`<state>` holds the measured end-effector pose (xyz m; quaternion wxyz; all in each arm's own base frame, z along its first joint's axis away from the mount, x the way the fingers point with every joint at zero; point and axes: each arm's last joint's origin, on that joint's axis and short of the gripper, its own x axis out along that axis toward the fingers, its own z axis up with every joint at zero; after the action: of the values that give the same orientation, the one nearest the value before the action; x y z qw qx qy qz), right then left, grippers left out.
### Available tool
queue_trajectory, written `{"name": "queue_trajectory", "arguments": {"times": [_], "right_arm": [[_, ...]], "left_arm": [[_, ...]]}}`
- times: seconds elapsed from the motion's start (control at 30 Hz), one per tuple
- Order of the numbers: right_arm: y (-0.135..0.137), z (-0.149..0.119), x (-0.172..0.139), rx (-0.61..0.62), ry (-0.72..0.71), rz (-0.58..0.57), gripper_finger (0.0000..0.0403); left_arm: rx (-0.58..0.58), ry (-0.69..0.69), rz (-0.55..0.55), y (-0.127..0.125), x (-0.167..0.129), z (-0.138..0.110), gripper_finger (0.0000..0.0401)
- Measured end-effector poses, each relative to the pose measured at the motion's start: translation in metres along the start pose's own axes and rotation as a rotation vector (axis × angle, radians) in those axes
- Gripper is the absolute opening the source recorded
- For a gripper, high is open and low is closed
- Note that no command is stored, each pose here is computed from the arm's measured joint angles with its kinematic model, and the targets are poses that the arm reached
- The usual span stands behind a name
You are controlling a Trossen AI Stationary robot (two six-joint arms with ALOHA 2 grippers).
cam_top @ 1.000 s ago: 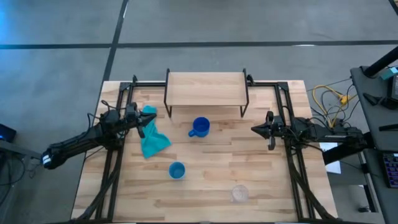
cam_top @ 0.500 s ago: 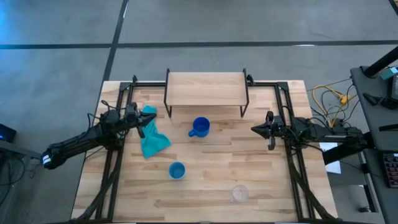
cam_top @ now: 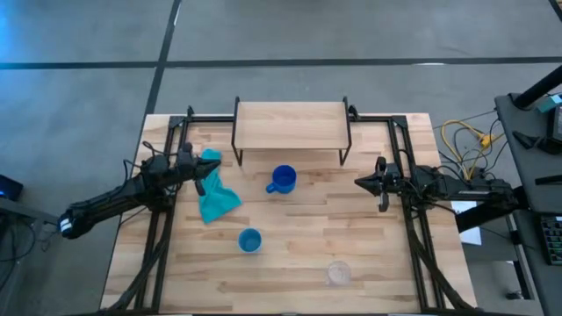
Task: Stack small to large cups/mugs on shelf
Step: Put the blue cup on the shelf
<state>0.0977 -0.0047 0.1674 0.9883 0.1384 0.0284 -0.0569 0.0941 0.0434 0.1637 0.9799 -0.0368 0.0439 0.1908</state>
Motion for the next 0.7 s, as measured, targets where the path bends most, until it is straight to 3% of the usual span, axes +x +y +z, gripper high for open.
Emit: {"name": "queue_trajectory", "arguments": {"times": [0.4, 0.6, 0.7], "right_arm": [[0.0, 0.0, 0.0, -0.03, -0.001, -0.001, 0.0009], [0.0, 0.0, 0.0, -0.074, -0.001, -0.001, 0.0009], [0.0, 0.0, 0.0, -0.072, -0.001, -0.001, 0.0009]], "left_arm": [[0.035, -0.173, -0.012, -0.001, -0.001, 0.017, 0.0], [-0.186, -0.241, -0.066, -0.003, -0.005, 0.033, 0.0], [-0.242, -0.24, -0.118, -0.004, -0.007, 0.038, 0.0]]}}
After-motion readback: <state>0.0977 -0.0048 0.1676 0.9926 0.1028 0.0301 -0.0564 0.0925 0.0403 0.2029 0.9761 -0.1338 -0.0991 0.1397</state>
